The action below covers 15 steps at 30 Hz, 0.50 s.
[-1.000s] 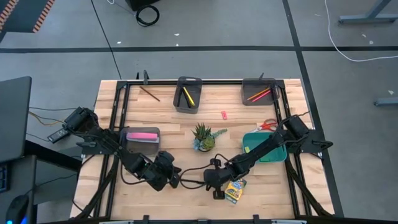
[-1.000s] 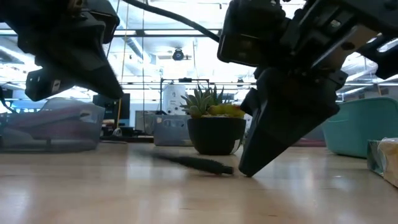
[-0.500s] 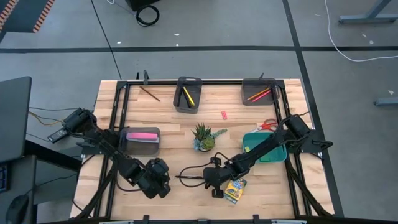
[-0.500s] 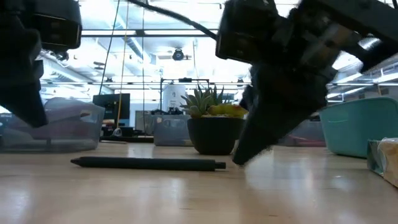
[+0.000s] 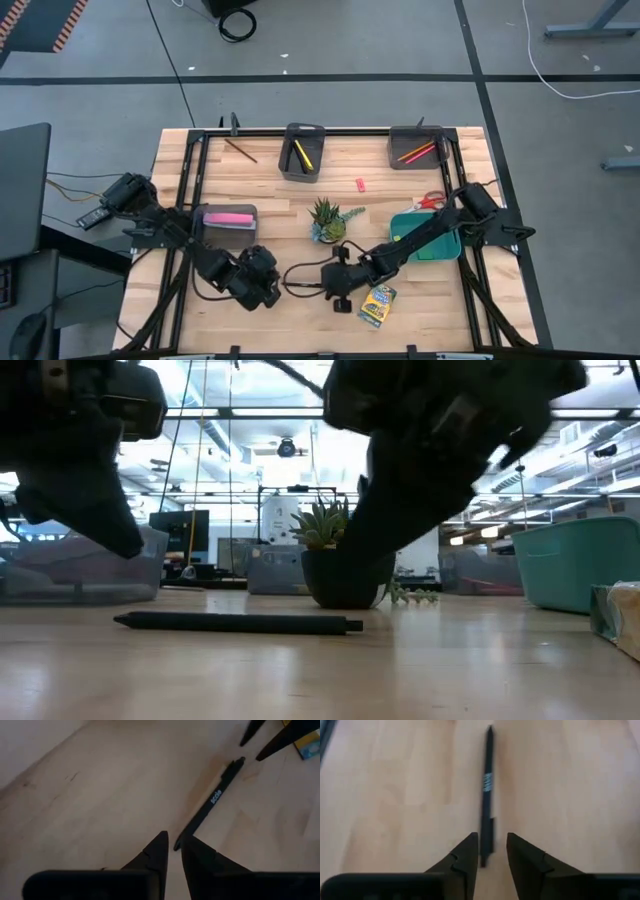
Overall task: Sort crayons/erasers/pens/pencils in bins
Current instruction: Put the black pen into the left black bin
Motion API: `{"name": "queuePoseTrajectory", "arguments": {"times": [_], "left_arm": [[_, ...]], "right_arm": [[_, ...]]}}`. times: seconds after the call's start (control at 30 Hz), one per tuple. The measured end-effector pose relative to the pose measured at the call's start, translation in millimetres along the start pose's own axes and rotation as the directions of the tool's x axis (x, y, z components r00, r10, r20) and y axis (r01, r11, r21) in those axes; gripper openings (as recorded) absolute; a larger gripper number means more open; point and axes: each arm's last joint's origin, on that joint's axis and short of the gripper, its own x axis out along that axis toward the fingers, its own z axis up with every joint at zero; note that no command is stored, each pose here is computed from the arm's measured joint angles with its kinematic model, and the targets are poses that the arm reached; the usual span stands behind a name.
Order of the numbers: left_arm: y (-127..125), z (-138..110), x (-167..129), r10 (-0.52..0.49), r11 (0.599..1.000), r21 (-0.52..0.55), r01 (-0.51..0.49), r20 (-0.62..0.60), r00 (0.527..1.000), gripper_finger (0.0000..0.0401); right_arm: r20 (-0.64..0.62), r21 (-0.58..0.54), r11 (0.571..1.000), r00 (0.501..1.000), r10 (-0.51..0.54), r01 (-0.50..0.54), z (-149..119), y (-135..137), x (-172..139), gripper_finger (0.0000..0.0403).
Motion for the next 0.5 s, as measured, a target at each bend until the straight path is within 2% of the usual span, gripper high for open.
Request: {"name": "queuePoseTrajectory", "arguments": {"times": [0.07,0.23,0.33,0.5], "left_arm": [[1,2,1,0.005,1.000,-0.006,-0.005,0.003,1.000,0.0064],[1,3,2,0.001,1.000,0.003,-0.001,-0.015,1.000,0.0073],[1,0,1,-0.008,1.000,0.016,0.009,-0.055,0.998,0.0078],[-2,-10,-5,-0.026,0.999,0.045,0.029,-0.080,0.996,0.0079]], "right_arm": [[-0.002,0.004,1.000,1.000,-0.012,0.012,2,-8,4,0.0122],[-0.085,0.040,0.998,0.995,0.052,-0.049,6,-22,10,0.0145],[-0.206,0.006,0.999,0.977,0.053,-0.053,15,-17,2,0.0151],[-0.197,-0.044,0.994,0.976,0.092,-0.102,49,-3,-17,0.0152]]}}
